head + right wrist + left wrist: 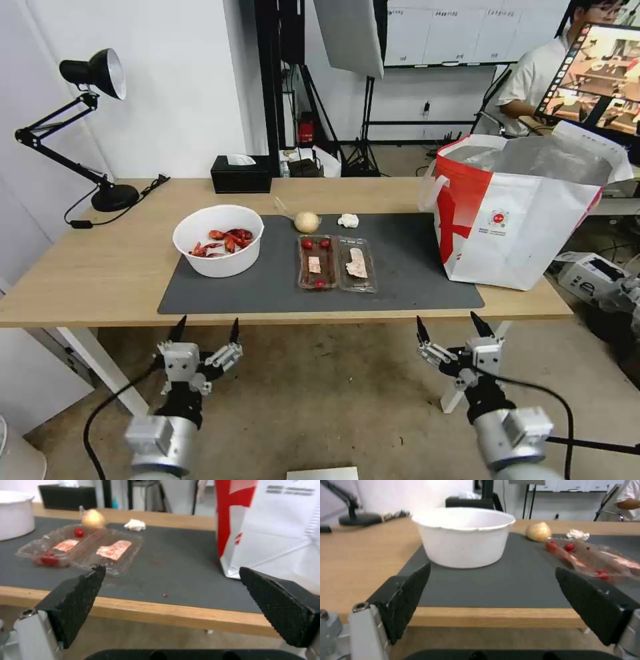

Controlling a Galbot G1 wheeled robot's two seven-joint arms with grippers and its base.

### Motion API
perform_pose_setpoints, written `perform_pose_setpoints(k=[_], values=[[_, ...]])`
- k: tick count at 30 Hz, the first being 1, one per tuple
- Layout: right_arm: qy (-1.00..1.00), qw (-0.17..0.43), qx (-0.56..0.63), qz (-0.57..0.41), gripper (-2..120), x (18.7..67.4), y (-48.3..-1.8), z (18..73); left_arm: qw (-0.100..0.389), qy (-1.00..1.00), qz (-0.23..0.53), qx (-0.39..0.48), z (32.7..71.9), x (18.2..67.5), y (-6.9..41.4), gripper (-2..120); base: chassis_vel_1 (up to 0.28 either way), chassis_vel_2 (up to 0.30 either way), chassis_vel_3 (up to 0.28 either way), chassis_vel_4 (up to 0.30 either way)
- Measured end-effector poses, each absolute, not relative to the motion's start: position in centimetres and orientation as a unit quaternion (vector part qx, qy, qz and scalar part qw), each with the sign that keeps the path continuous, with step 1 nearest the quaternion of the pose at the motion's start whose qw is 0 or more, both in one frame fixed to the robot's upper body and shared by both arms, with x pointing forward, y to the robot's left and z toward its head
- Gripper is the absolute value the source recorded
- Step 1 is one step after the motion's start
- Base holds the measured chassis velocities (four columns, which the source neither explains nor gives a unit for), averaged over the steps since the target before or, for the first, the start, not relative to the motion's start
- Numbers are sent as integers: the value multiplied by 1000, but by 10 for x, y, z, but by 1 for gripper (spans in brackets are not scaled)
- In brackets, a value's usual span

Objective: Pick up the trash from the table and place it into the takeout bag.

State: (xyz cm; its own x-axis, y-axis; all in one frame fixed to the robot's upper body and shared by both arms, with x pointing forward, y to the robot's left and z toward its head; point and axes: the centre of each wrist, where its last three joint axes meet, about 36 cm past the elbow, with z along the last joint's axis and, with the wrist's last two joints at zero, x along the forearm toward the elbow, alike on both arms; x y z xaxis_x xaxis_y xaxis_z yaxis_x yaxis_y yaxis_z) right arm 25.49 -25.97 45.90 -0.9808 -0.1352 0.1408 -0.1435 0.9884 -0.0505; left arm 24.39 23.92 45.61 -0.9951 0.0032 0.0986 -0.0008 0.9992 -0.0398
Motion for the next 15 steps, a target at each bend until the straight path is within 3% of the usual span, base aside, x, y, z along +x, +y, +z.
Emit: perform_pose_setpoints(k=[6,15], values=[[-990,95,105,18,100,271,-276,473,87,-993,82,-8,483,258,256,100,0,0,0,0],[-990,100,101,9,100,271,-274,467,88,-990,103,-25,486,263,260,100,0,0,0,0]])
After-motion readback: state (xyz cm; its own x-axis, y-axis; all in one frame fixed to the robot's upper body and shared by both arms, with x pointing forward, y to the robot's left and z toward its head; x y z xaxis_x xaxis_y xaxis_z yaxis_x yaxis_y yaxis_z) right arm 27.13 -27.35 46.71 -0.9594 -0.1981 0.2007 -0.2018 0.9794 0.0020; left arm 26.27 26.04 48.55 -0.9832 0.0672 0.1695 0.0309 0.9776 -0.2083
